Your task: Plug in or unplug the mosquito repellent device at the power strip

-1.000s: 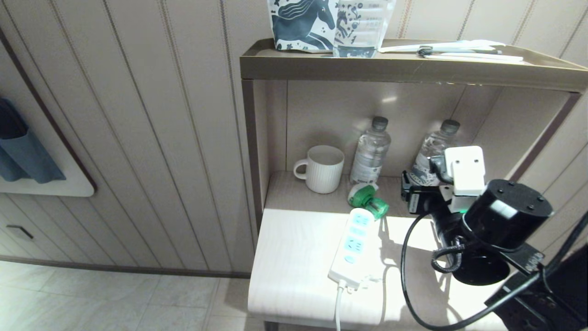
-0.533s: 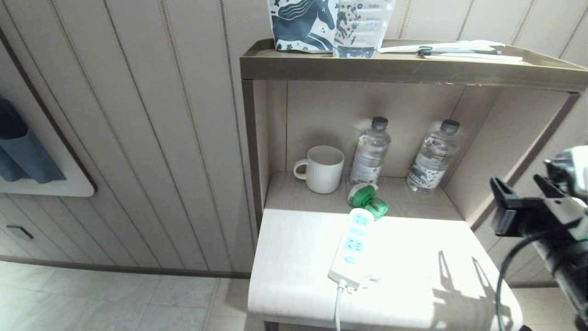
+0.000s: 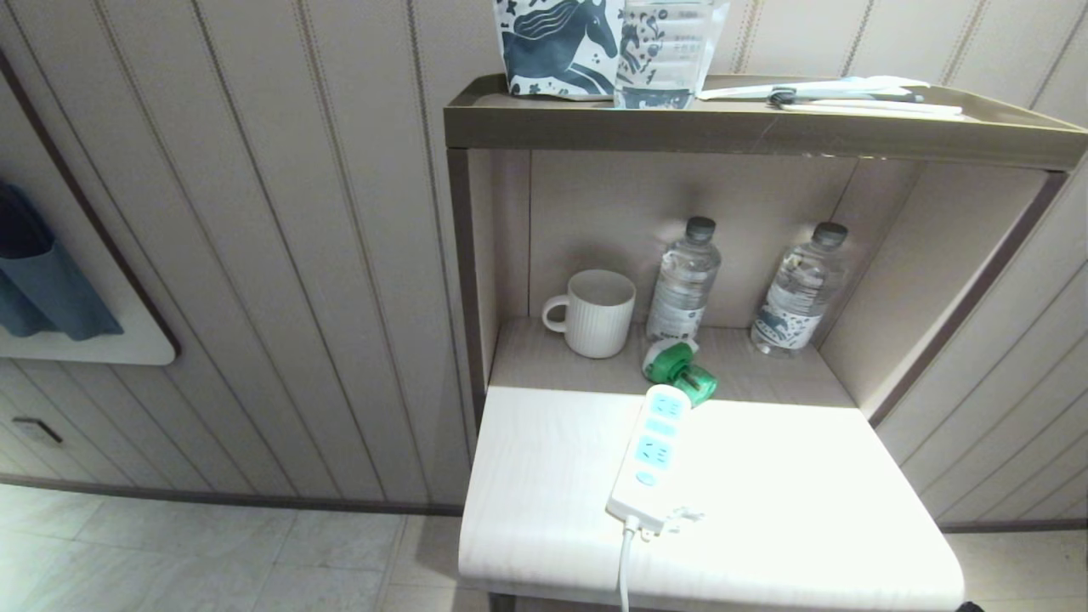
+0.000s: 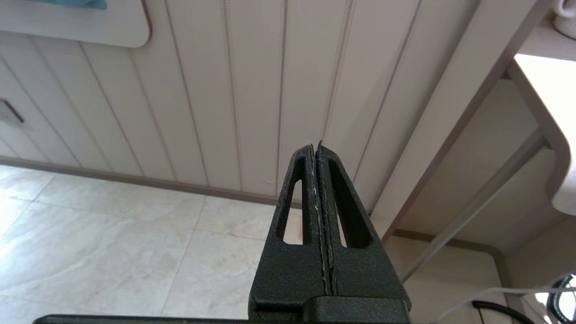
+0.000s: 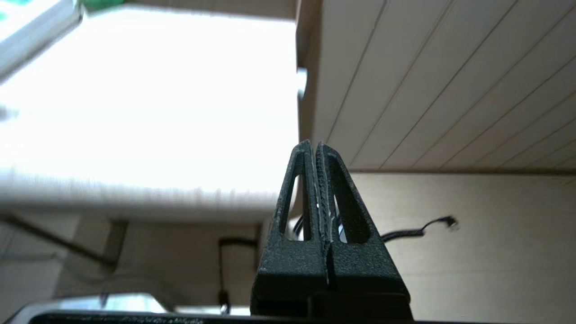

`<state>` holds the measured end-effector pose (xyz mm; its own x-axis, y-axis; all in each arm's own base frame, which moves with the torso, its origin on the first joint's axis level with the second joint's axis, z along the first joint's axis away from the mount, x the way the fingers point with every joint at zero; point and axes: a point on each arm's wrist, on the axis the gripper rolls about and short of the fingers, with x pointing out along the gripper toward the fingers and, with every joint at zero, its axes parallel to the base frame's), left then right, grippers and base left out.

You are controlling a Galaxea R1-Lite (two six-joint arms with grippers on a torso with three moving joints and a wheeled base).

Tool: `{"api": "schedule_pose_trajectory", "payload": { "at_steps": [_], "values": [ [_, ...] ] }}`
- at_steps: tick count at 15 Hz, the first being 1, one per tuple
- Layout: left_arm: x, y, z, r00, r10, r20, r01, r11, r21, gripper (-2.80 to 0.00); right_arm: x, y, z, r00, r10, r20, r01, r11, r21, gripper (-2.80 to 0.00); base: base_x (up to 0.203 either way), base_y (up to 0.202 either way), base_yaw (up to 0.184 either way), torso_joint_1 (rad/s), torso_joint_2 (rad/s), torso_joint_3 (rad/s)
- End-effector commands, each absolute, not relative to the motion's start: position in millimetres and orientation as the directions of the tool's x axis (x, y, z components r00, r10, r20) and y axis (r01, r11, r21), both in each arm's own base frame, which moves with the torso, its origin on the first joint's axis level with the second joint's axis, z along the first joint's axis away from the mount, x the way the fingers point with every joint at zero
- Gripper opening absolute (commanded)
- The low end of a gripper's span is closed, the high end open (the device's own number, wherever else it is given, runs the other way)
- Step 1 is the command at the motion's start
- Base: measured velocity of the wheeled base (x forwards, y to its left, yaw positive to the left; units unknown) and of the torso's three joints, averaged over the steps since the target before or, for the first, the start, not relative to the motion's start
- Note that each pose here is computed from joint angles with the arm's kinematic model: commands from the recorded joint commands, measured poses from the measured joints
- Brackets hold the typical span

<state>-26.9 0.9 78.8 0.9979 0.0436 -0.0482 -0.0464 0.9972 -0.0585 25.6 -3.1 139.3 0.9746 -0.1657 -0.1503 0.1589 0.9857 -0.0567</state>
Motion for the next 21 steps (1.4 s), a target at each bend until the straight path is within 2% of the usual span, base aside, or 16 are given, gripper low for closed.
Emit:
{"api": "schedule_pose_trajectory", "payload": {
  "at_steps": [1, 2, 7, 8, 10, 21],
  "values": [
    [-26.9, 0.9, 78.8, 0.998, 0.044, -0.051, -0.047, 0.997, -0.059, -2.8, 0.6, -5.8, 112.6, 0.982, -0.158, -0.101, 0.156, 0.987, -0.02, -2.8, 0.0, 0.0, 0.0, 0.0, 0.0, 0.0],
    [-26.9, 0.9, 78.8, 0.998, 0.044, -0.051, -0.047, 0.997, -0.059, -2.8, -2.0, -5.4, 99.6, 0.977, -0.18, -0.11, 0.18, 0.984, -0.012, -2.8, 0.0, 0.0, 0.0, 0.0, 0.0, 0.0],
    [-26.9, 0.9, 78.8, 0.998, 0.044, -0.051, -0.047, 0.997, -0.059, -2.8, -23.0, -2.6, 87.5, 0.992, -0.102, 0.076, 0.103, 0.995, -0.011, -2.8, 0.0, 0.0, 0.0, 0.0, 0.0, 0.0],
    [-26.9, 0.9, 78.8, 0.998, 0.044, -0.051, -0.047, 0.997, -0.059, -2.8, -24.4, -1.3, 83.6, 0.998, -0.041, 0.047, 0.043, 0.998, -0.046, -2.8, 0.0, 0.0, 0.0, 0.0, 0.0, 0.0],
    [-26.9, 0.9, 78.8, 0.998, 0.044, -0.051, -0.047, 0.997, -0.059, -2.8, -23.1, -0.8, 78.3, 1.0, -0.019, 0.016, 0.019, 1.0, 0.0, -2.8, 0.0, 0.0, 0.0, 0.0, 0.0, 0.0],
    [-26.9, 0.9, 78.8, 0.998, 0.044, -0.051, -0.047, 0.997, -0.059, -2.8, -22.6, -0.6, 75.9, 1.0, -0.015, 0.0, 0.015, 1.0, 0.017, -2.8, 0.0, 0.0, 0.0, 0.0, 0.0, 0.0]
  ]
}}
